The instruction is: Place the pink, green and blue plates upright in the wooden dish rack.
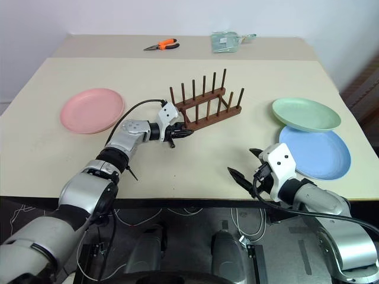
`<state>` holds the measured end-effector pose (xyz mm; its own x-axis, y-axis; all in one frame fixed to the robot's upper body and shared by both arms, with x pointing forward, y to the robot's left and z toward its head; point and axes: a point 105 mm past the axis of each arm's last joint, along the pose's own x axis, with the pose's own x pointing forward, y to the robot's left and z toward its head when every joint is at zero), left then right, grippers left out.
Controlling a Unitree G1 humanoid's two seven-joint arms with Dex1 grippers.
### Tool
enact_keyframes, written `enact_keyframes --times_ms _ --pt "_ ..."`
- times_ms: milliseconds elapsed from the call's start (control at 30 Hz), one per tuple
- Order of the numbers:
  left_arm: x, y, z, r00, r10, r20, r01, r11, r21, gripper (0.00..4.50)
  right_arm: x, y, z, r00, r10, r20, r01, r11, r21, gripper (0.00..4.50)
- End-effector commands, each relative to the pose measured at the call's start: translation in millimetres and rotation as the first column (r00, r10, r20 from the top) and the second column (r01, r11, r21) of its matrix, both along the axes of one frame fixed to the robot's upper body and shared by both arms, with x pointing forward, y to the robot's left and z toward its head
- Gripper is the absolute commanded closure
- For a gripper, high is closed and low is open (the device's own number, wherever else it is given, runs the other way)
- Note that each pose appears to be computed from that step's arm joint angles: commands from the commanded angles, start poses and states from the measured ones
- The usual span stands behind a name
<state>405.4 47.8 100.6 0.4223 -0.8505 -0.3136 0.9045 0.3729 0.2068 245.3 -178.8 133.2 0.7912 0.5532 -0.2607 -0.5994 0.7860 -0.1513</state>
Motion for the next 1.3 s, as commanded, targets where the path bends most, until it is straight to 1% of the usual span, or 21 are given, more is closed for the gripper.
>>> enact_keyframes --times_ms 33,67,133,200,300,467,500,533,633,733,767,833,900,933,967,1033,1067,1167,1200,1233,1300 --pt "-14.7 -1.1 -2.5 0.994 -0.105 -0.011 0.105 0.994 0.006 3.72 -4.5 -0.8 6.7 0.999 0.034 0.009 -0.034 0.999 -0.020 0.00" --pt "-19.0 -1.0 -1.0 0.991 -0.136 -0.013 0.136 0.991 0.003 3.72 -6.1 -1.4 5.5 0.999 0.041 -0.003 -0.041 0.999 -0.022 0.00" --pt "-37.0 0.8 1.0 0.965 -0.261 -0.006 0.261 0.964 0.043 3.72 -9.5 -6.1 3.4 0.998 0.051 -0.022 -0.052 0.998 -0.041 0.00" --pt "-50.8 6.0 1.0 0.940 -0.341 -0.018 0.341 0.935 0.093 3.72 -11.1 -9.0 2.9 0.998 0.057 -0.032 -0.058 0.997 -0.047 0.00" --pt "-55.8 13.5 -0.8 0.934 -0.355 -0.027 0.355 0.923 0.147 3.72 -13.0 -8.4 1.1 0.997 0.066 -0.038 -0.068 0.996 -0.051 0.00" --pt "-53.6 27.2 -6.7 0.952 -0.292 -0.087 0.303 0.938 0.167 3.72 -12.5 -7.1 -3.1 0.997 0.067 -0.038 -0.069 0.996 -0.057 0.00" --pt "-53.7 29.2 -7.4 0.954 -0.283 -0.095 0.296 0.941 0.166 2.64 -12.4 -6.5 -3.2 0.997 0.068 -0.038 -0.070 0.996 -0.055 0.00" --pt "-54.0 30.9 -7.1 0.957 -0.276 -0.092 0.288 0.943 0.164 2.22 -12.3 -5.9 -3.6 0.997 0.069 -0.037 -0.071 0.996 -0.055 0.00" --pt "-53.6 38.5 -9.7 0.968 -0.237 -0.082 0.249 0.948 0.198 0.74 -12.6 -5.6 -6.0 0.997 0.071 -0.042 -0.073 0.996 -0.059 0.00" --pt "-58.1 52.5 -11.7 0.975 -0.191 -0.115 0.210 0.958 0.193 0.74 -12.7 -6.6 -10.1 0.996 0.072 -0.051 -0.076 0.994 -0.079 0.00" --pt "-59.8 59.2 -12.3 0.978 -0.166 -0.129 0.189 0.963 0.192 0.70 -11.8 -7.2 -11.5 0.996 0.069 -0.051 -0.074 0.993 -0.087 0.26" --pt "-66.2 74.8 -14.7 0.980 -0.117 -0.160 0.147 0.969 0.196 1.32 -8.4 -9.3 -14.8 0.997 0.052 -0.055 -0.057 0.993 -0.103 0.88" --pt "-77.7 84.3 -17.4 0.976 -0.103 -0.190 0.141 0.969 0.202 2.05 -4.1 -11.9 -19.8 0.998 0.027 -0.061 -0.034 0.992 -0.123 1.88" --pt "-85.9 86.2 -19.3 0.972 -0.104 -0.211 0.146 0.970 0.196 2.56 -1.4 -13.1 -23.8 0.998 0.014 -0.064 -0.023 0.990 -0.139 2.44" --pt "-94.1 86.5 -20.8 0.968 -0.110 -0.227 0.154 0.970 0.190 3.02 1.2 -13.6 -27.6 0.998 0.004 -0.065 -0.014 0.988 -0.154 2.88" --pt "-103.3 84.4 -21.5 0.963 -0.117 -0.242 0.163 0.970 0.181 4.08 4.4 -13.6 -31.2 0.998 -0.004 -0.063 -0.007 0.986 -0.169 3.98" --pt "-106.7 81.2 -21.2 0.962 -0.124 -0.244 0.169 0.971 0.172 4.49 6.2 -13.4 -31.8 0.998 -0.007 -0.059 -0.004 0.985 -0.173 4.44" --pt "-116.3 55.6 -24.5 0.961 -0.129 -0.244 0.162 0.980 0.119 4.49 18.6 -4.6 -32.4 0.999 -0.008 -0.032 0.002 0.982 -0.188 4.44" --pt "-115.9 47.7 -26.7 0.971 -0.121 -0.208 0.150 0.980 0.130 4.49 23.7 -1.4 -33.9 1.000 -0.011 -0.024 0.006 0.979 -0.202 4.44" --pt "-113.8 43.9 -32.0 0.970 -0.079 -0.228 0.112 0.985 0.134 4.49 29.3 0.7 -36.8 1.000 -0.019 -0.018 0.014 0.976 -0.216 4.44" --pt "-106.3 36.5 -35.4 0.985 -0.031 -0.168 0.057 0.986 0.158 4.49 41.8 1.7 -42.8 0.999 -0.053 -0.004 0.051 0.968 -0.246 4.44"
